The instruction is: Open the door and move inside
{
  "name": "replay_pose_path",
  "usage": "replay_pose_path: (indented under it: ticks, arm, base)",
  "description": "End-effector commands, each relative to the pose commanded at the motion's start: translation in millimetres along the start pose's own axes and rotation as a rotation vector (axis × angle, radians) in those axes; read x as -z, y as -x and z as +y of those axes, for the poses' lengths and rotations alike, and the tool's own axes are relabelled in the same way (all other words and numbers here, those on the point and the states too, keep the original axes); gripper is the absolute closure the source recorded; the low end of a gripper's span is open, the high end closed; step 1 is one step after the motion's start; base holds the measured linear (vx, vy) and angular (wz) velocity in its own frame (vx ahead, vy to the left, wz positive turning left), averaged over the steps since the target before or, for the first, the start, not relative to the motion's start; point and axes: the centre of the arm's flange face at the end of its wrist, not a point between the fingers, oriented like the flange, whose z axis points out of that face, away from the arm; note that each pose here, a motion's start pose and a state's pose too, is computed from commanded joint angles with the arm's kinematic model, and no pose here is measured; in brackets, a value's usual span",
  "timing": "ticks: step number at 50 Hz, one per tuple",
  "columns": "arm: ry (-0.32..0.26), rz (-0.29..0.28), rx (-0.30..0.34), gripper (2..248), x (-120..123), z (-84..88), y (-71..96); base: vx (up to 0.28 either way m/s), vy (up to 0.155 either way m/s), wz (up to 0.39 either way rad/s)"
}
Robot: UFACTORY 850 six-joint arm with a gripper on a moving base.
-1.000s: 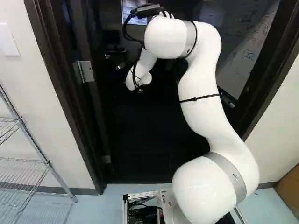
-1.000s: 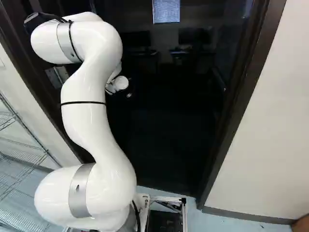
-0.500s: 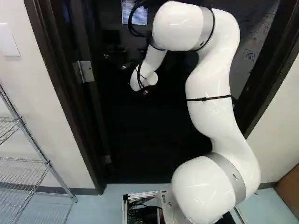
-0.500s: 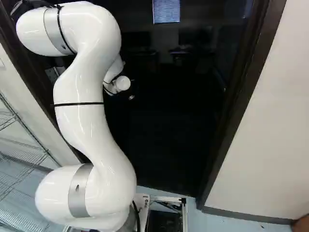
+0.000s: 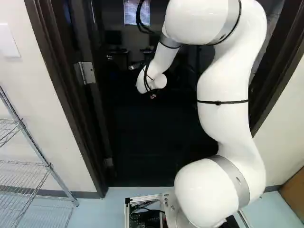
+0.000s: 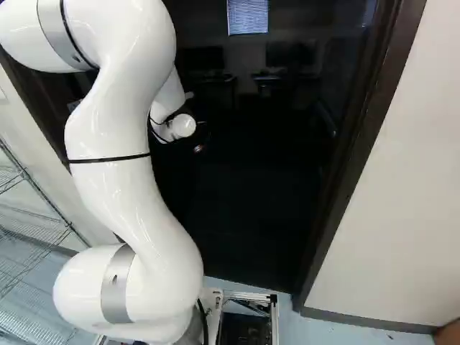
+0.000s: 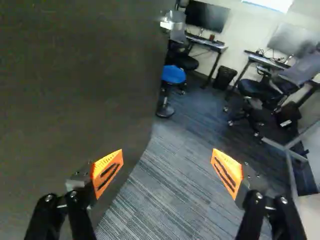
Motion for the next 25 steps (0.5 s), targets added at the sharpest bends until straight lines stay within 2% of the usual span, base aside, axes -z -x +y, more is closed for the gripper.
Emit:
replay_pose_path:
  ticks: [25]
  arm:
    - [0.084,-0.029,-0.094,3,52,9.1,16.9]
  base:
    - [0.000,0.000,0.000]
